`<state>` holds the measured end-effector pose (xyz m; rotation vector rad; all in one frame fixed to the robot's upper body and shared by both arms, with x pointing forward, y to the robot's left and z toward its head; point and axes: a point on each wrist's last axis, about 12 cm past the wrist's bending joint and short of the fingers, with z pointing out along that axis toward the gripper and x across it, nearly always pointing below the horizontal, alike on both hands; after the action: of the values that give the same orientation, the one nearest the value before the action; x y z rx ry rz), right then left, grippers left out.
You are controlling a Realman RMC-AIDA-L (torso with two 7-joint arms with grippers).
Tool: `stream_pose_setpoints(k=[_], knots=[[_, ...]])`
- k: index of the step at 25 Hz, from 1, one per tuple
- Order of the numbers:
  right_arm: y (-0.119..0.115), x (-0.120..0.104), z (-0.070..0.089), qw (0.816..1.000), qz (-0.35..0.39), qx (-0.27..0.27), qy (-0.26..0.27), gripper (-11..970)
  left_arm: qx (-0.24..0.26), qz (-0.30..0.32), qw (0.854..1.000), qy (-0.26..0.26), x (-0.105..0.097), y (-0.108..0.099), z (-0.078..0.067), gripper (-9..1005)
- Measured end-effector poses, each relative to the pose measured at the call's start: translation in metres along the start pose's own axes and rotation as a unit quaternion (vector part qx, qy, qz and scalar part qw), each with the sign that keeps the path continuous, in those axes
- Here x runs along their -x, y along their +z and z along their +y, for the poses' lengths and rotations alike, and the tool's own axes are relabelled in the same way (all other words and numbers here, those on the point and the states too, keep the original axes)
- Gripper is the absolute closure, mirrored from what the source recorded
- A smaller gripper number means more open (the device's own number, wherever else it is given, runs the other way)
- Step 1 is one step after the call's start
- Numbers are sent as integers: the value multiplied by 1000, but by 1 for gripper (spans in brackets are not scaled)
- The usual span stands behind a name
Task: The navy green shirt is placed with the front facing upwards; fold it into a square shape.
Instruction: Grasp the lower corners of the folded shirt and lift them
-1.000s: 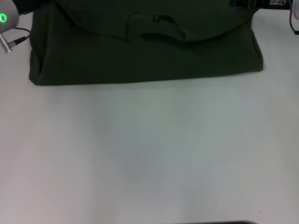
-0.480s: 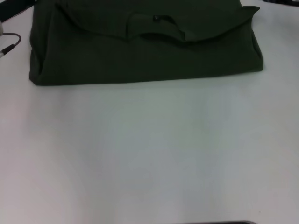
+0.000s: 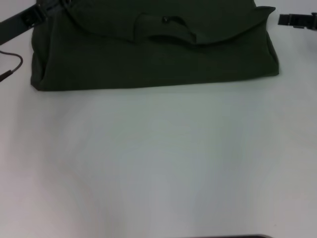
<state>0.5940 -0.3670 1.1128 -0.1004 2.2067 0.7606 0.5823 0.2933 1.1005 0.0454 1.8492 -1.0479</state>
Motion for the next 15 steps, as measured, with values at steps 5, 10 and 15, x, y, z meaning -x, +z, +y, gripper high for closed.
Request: stream_pose_setpoints(k=[5,10,15], knots=[[-12,-2,-9,999,27,-13,45,266,-13,5,1000,6,-5,-3,-3,135],[-13,-3,-4,996,61,0,68,269,-19,11,1000,16,-7,-3,-4,135],[-7,-10,-2,992,77,8,95,271,-21,21,999,38,-12,-3,-4,136]])
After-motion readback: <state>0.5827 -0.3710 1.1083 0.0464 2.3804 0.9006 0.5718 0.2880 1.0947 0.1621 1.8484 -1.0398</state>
